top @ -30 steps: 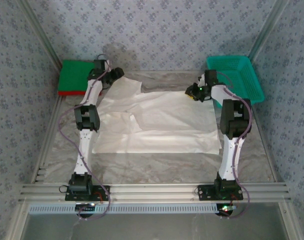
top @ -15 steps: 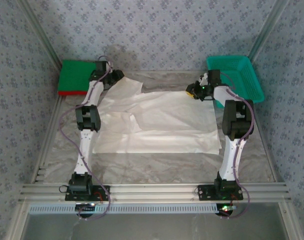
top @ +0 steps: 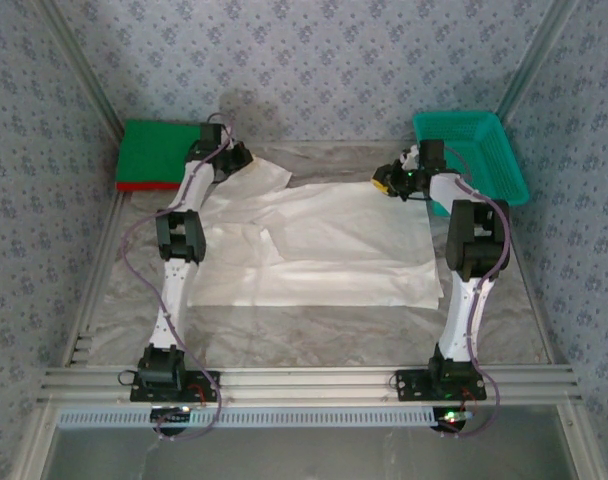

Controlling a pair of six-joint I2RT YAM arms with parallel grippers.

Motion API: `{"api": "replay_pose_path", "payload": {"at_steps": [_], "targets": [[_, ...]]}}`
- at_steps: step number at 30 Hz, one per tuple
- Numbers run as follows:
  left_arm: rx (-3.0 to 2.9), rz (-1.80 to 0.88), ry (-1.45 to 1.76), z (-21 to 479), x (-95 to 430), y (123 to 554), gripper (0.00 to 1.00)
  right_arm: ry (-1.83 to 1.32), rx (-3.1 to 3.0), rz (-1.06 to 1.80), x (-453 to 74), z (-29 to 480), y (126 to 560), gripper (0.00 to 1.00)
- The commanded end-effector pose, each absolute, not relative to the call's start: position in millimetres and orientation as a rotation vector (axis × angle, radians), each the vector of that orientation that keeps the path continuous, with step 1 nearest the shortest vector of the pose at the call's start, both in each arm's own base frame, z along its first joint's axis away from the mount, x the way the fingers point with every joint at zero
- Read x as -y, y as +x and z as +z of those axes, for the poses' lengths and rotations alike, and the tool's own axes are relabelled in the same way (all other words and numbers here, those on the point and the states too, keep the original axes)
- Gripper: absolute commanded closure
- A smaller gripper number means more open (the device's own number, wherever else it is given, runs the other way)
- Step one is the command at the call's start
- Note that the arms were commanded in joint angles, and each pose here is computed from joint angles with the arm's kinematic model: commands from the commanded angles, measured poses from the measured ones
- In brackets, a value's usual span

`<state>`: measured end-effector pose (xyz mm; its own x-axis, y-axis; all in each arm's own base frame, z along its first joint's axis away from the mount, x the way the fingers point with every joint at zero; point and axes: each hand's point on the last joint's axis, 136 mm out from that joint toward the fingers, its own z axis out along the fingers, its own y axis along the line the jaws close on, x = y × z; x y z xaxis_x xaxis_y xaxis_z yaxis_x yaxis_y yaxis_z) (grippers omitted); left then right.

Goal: Fold and stack the t-shirts

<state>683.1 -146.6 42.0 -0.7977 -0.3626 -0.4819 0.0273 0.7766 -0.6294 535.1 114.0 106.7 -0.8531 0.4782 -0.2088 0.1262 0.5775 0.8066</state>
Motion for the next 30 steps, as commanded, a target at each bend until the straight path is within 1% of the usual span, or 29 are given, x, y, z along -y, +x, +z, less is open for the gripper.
{"api": "replay_pose_path", "payload": {"at_steps": [1, 2, 6, 9, 15, 18, 19, 20, 21, 22, 24, 25, 27, 28, 29, 30], "targets": [[-2.383, -0.742, -0.167, 83, 141, 671, 1.0, 0.426, -2.401, 1.168, -120, 128, 530, 0.74], [-2.38, -0.716, -0.15, 90, 139, 670, 1.0, 0.406, -2.431, 1.115, -120, 126, 528, 0.74], [-2.359, -0.612, -0.106, 109, 122, 669, 1.0, 0.296, -2.563, 0.754, -110, 119, 528, 0.74], [-2.353, -0.565, -0.106, 115, 108, 669, 1.0, 0.234, -2.644, 0.567, -104, 113, 527, 0.73], [-2.308, -0.546, -0.114, 124, 83, 678, 1.0, 0.164, -2.681, 0.295, -85, 103, 547, 0.73], [-2.285, -0.589, -0.084, 132, 87, 681, 1.0, 0.163, -2.717, 0.221, -74, 100, 554, 0.72], [-2.284, -0.598, -0.052, 133, 93, 680, 0.91, 0.169, -2.717, 0.227, -74, 100, 556, 0.72], [-2.292, -0.575, 0.0, 134, 101, 677, 0.73, 0.175, -2.711, 0.236, -74, 101, 558, 0.72], [-2.313, -0.533, 0.06, 130, 110, 672, 0.59, 0.175, -2.704, 0.262, -77, 100, 559, 0.72], [-2.327, -0.493, 0.1, 127, 116, 669, 0.52, 0.18, -2.697, 0.29, -79, 101, 560, 0.72], [-2.358, -0.419, 0.136, 116, 123, 666, 0.33, 0.185, -2.68, 0.386, -89, 102, 562, 0.72], [-2.372, -0.401, 0.143, 110, 124, 664, 0.31, 0.191, -2.672, 0.432, -94, 102, 563, 0.72], [-2.396, -0.368, 0.141, 99, 124, 663, 0.32, 0.207, -2.656, 0.54, -103, 103, 562, 0.72], [-2.403, -0.362, 0.144, 95, 124, 662, 0.29, 0.212, -2.651, 0.579, -106, 103, 562, 0.72], [-2.41, -0.355, 0.14, 91, 124, 662, 0.24, 0.226, -2.642, 0.62, -109, 103, 561, 0.72], [-2.416, -0.36, 0.134, 87, 124, 663, 0.22, 0.234, -2.633, 0.662, -112, 104, 560, 0.72]]}}
